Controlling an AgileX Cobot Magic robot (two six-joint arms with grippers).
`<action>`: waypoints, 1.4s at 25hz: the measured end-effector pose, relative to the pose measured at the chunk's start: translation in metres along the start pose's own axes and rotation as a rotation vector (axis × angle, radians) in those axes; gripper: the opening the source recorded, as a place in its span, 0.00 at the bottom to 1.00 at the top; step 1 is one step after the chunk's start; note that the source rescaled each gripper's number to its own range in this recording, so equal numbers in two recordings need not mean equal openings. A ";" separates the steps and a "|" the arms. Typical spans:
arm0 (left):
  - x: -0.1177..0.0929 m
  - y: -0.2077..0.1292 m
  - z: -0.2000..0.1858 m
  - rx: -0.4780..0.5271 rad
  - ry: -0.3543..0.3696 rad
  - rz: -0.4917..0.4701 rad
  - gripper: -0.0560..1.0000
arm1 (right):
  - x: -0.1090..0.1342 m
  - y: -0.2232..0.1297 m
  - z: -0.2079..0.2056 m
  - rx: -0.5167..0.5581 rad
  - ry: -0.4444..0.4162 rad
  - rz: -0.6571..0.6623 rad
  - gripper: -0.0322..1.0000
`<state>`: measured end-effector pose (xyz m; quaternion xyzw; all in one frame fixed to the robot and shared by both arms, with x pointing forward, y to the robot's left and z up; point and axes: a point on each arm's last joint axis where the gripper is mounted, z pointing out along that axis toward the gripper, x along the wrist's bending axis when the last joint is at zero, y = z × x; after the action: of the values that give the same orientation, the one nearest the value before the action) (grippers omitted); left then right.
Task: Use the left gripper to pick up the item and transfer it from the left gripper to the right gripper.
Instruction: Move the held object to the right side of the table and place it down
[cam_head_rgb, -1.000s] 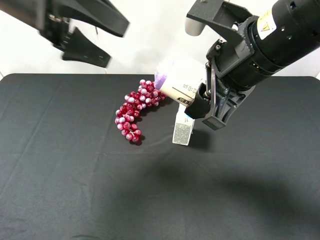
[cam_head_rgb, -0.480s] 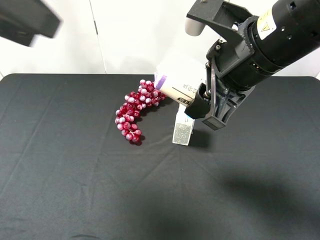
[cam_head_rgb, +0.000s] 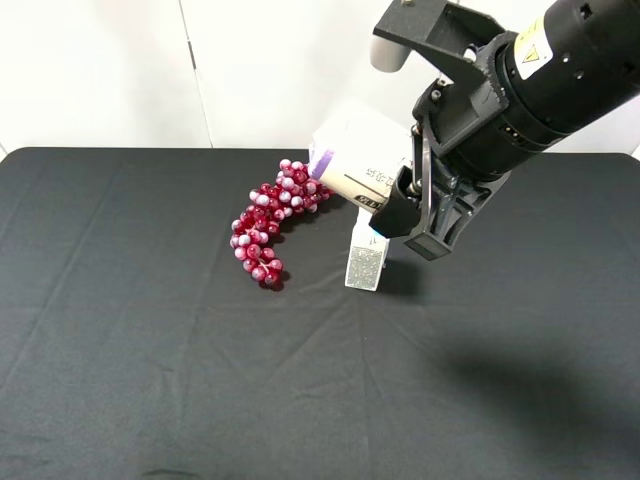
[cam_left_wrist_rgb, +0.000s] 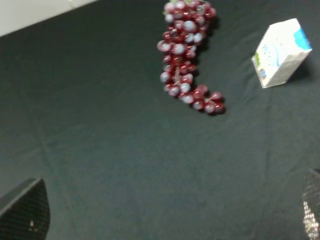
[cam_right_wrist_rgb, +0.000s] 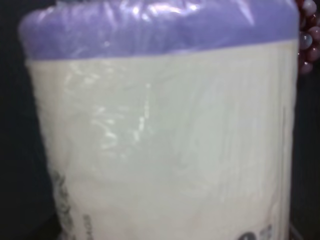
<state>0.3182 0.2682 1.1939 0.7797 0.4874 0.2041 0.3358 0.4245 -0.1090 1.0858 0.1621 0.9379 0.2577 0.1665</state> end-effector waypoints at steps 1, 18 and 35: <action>-0.002 -0.009 -0.003 -0.007 0.006 -0.011 1.00 | 0.000 0.000 0.000 0.000 0.000 0.000 0.04; -0.021 -0.170 0.043 -0.080 0.040 -0.110 1.00 | 0.000 0.000 0.000 0.000 0.000 0.018 0.04; -0.014 -0.172 0.043 -0.100 0.118 -0.176 1.00 | 0.000 0.000 0.000 0.000 0.000 0.018 0.04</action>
<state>0.2329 0.2934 1.0402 0.7028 0.5622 0.2434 0.3616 0.4245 -0.1090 1.0858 0.1706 0.9364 0.2592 0.1642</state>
